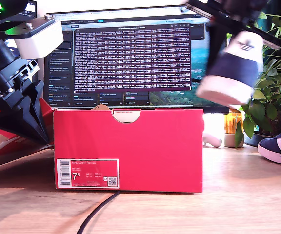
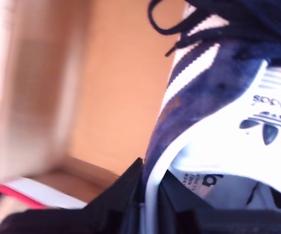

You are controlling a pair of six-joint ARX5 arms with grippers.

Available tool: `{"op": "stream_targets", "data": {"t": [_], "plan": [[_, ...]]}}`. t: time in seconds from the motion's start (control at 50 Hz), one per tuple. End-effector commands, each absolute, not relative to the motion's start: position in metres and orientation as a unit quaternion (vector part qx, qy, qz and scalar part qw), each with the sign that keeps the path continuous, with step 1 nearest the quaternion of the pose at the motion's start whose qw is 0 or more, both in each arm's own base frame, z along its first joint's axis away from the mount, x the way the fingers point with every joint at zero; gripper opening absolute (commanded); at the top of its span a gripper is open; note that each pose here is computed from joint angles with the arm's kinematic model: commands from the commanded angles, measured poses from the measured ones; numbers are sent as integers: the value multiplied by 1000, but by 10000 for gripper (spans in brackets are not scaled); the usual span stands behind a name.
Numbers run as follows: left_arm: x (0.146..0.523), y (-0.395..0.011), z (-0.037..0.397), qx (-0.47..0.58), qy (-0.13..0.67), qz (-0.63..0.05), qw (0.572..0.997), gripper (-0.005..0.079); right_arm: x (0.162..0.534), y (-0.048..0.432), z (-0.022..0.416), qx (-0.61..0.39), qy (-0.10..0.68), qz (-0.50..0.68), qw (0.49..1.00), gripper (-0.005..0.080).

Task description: Pack the blue shoes by picking the first shoe and placing it inside the red shoebox, left side, then picking and rotating the second shoe and placing it in the shoebox

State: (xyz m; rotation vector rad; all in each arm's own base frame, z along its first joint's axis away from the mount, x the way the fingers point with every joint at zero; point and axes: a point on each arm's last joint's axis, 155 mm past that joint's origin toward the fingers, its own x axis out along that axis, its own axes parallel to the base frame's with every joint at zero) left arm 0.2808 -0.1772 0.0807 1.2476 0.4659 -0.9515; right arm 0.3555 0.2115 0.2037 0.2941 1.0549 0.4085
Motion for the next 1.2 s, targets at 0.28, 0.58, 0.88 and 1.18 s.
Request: {"op": "stream_targets", "data": {"t": [0.28,0.58,0.88,1.18], "plan": [[286,-179,82,560,201,-419,686,-19,372,271,238,196,432,247,845,-13],[286,-179,83,560,201,-419,686,-19,381,309,215,218,443,266,828,-13],[286,-179,83,560,201,-418,687,-19,374,345,195,216,455,290,814,-13],[286,-179,82,560,201,-418,686,-19,382,363,163,226,471,281,805,-13]]}}
